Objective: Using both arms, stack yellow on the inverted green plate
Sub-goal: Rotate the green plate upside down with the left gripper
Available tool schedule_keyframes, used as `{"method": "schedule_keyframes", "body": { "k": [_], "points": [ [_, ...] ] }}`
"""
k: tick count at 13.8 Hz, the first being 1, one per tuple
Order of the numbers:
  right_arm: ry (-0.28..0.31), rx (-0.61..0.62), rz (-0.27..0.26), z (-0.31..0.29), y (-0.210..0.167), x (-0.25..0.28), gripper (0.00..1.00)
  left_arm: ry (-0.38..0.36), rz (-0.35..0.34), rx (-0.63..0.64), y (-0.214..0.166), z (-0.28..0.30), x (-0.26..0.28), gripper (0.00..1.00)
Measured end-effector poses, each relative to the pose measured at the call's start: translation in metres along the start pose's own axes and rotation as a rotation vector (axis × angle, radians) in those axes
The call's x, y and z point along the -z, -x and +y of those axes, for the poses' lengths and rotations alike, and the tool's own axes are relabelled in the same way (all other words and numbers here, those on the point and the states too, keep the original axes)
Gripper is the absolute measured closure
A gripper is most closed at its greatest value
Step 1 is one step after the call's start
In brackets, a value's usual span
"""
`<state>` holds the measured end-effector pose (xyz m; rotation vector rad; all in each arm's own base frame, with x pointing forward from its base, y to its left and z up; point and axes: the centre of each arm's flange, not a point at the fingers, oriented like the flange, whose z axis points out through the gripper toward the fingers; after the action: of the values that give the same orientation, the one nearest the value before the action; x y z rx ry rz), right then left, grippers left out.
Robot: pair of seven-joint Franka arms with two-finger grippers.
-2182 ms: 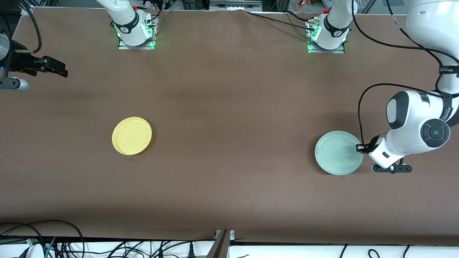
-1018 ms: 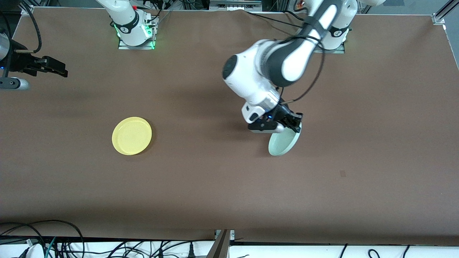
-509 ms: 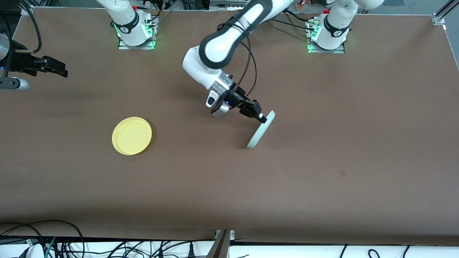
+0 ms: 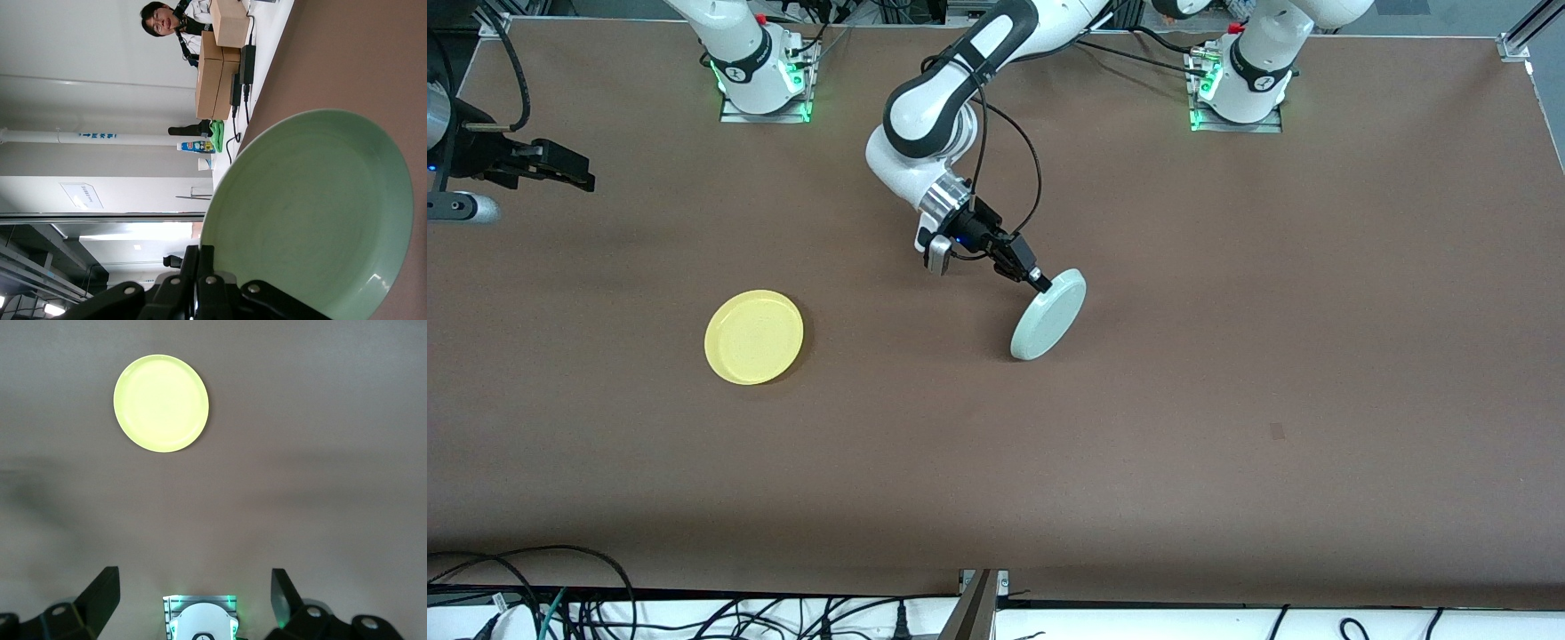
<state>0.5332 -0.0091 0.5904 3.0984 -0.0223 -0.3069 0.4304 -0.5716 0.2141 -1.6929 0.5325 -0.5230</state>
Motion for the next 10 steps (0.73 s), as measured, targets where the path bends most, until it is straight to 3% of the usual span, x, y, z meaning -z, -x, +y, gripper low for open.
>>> {"method": "schedule_keyframes", "body": {
  "k": [8,10],
  "points": [
    [0.000,0.000,0.000,0.000,0.000,0.000,0.00,-0.036,0.032,0.044,0.012,0.030,0.014,0.97],
    [0.000,0.000,0.000,0.000,0.000,0.000,0.00,-0.036,0.045,0.053,0.016,0.035,0.022,0.91]
  ]
}}
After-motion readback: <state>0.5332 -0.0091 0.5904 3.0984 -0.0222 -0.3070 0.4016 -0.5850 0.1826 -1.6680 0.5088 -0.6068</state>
